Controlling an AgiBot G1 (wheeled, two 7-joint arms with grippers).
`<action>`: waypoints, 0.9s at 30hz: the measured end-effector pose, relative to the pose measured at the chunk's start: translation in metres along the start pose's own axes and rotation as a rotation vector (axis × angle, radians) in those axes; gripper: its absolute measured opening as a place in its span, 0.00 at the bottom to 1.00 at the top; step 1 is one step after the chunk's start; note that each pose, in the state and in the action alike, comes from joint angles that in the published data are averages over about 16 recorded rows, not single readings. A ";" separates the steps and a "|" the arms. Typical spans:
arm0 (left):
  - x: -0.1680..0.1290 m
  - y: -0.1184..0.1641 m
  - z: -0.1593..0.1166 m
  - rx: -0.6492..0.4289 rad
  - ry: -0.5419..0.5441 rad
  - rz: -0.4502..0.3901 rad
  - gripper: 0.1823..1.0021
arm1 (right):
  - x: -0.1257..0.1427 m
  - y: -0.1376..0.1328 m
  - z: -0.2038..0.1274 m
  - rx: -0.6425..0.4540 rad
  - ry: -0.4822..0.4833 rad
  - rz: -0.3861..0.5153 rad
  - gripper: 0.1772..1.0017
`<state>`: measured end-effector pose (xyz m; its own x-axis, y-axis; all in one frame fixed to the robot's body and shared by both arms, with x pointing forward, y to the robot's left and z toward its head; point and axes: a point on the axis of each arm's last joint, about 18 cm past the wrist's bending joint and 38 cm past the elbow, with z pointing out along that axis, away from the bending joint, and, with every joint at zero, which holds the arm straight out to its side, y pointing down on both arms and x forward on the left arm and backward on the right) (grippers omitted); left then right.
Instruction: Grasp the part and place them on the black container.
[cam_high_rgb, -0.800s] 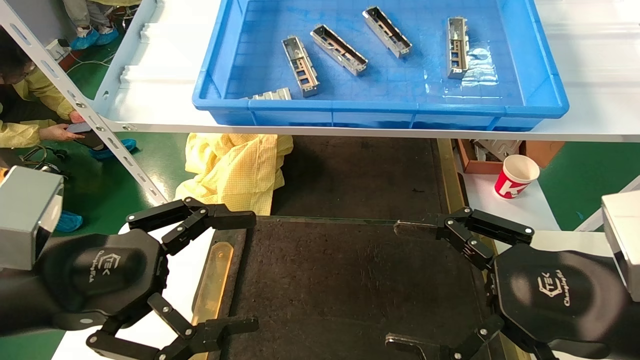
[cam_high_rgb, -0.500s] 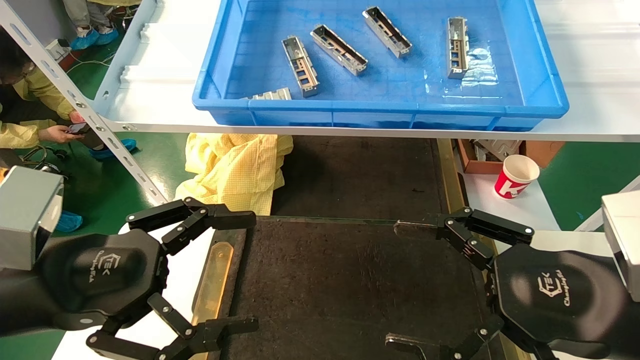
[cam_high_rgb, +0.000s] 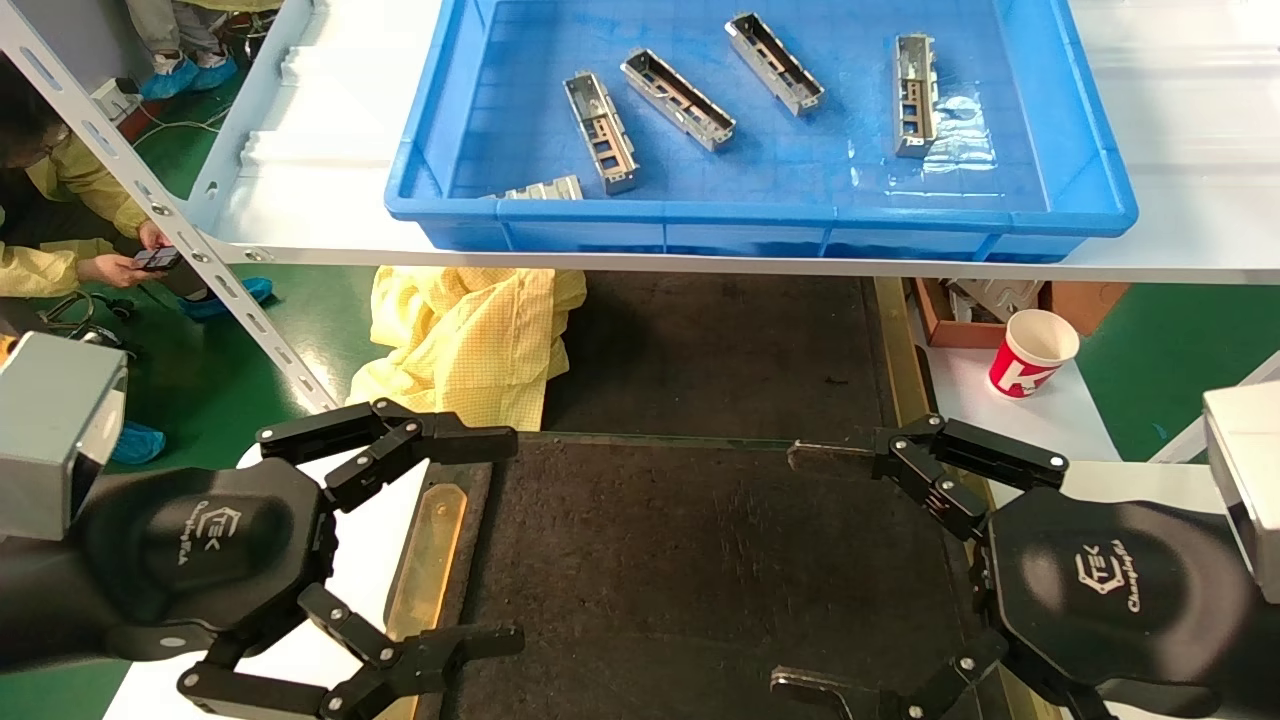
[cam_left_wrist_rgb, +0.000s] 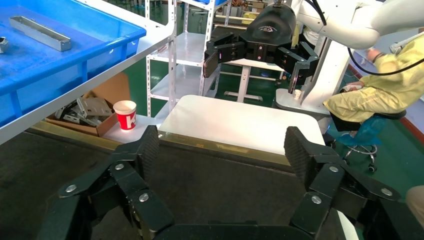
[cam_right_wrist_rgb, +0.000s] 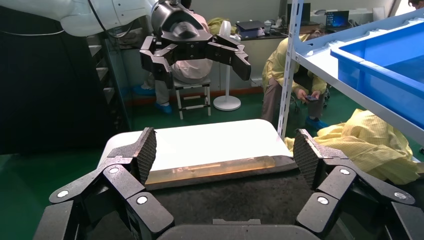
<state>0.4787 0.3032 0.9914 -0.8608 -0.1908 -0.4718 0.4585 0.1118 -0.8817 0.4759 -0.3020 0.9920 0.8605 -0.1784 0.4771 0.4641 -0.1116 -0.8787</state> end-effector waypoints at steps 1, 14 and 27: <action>0.000 0.000 0.000 0.000 0.000 0.000 0.93 | 0.000 0.000 0.000 0.000 0.000 0.000 1.00; 0.000 0.000 0.000 0.000 0.000 0.000 0.69 | 0.015 -0.014 0.001 -0.002 0.030 -0.019 1.00; 0.000 0.000 0.000 0.000 0.000 0.000 0.32 | 0.107 -0.070 0.002 -0.014 0.239 -0.057 1.00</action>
<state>0.4787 0.3032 0.9914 -0.8608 -0.1908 -0.4718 0.4584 0.1118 -0.8817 0.5363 -0.3118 1.1043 0.7579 -0.3978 0.5171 0.5061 -0.1417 -0.8508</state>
